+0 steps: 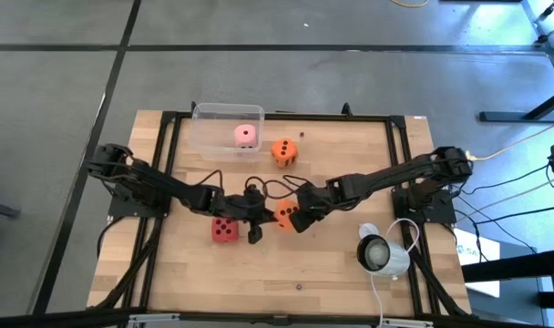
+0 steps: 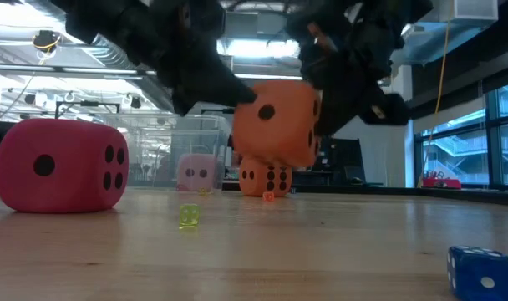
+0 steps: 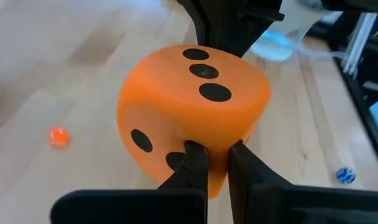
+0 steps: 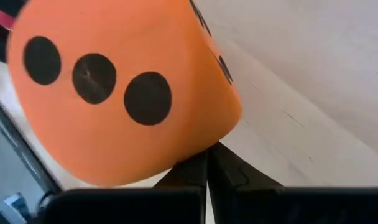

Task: Pick & Place Dice
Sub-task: Put the bottom large orange die into the transparent bin

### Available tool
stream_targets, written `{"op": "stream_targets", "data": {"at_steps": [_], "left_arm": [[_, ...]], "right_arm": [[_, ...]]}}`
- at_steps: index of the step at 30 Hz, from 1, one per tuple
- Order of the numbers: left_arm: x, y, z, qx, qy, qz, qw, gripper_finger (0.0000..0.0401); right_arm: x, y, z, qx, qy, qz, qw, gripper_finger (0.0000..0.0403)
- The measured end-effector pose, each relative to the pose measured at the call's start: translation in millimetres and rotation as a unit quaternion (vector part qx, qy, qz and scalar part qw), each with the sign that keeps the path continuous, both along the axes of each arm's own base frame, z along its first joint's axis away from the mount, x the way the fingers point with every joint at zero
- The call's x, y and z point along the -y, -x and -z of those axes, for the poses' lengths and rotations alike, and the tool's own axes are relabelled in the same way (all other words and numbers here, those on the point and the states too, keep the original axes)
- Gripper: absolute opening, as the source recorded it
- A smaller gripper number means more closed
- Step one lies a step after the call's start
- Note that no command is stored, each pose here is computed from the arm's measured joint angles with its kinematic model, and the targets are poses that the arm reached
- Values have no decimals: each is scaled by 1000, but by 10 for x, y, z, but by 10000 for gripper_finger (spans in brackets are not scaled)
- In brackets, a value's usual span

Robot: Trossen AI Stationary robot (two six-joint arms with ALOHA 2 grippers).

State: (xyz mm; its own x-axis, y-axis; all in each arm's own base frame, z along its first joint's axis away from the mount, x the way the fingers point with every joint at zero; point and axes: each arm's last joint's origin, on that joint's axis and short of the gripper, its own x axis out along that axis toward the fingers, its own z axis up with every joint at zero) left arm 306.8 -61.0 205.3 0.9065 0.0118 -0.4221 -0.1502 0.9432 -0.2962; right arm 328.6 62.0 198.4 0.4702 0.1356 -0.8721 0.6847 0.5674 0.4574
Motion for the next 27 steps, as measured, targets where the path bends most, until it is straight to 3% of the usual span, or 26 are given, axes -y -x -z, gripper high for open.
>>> {"op": "stream_targets", "data": {"at_steps": [8, 18, 27], "left_arm": [[64, -88, 315, -48, 14, 16, 999, 1], [58, -112, 350, -45, 14, 9, 999, 1], [51, -115, 347, -43, 14, 6, 999, 1]], "right_arm": [[7, -87, 189, -13, -14, -9, 1000, 0], [7, -37, 180, -38, -22, -40, 998, 5], [-10, 13, 200, -63, -29, -69, 995, 96]]}}
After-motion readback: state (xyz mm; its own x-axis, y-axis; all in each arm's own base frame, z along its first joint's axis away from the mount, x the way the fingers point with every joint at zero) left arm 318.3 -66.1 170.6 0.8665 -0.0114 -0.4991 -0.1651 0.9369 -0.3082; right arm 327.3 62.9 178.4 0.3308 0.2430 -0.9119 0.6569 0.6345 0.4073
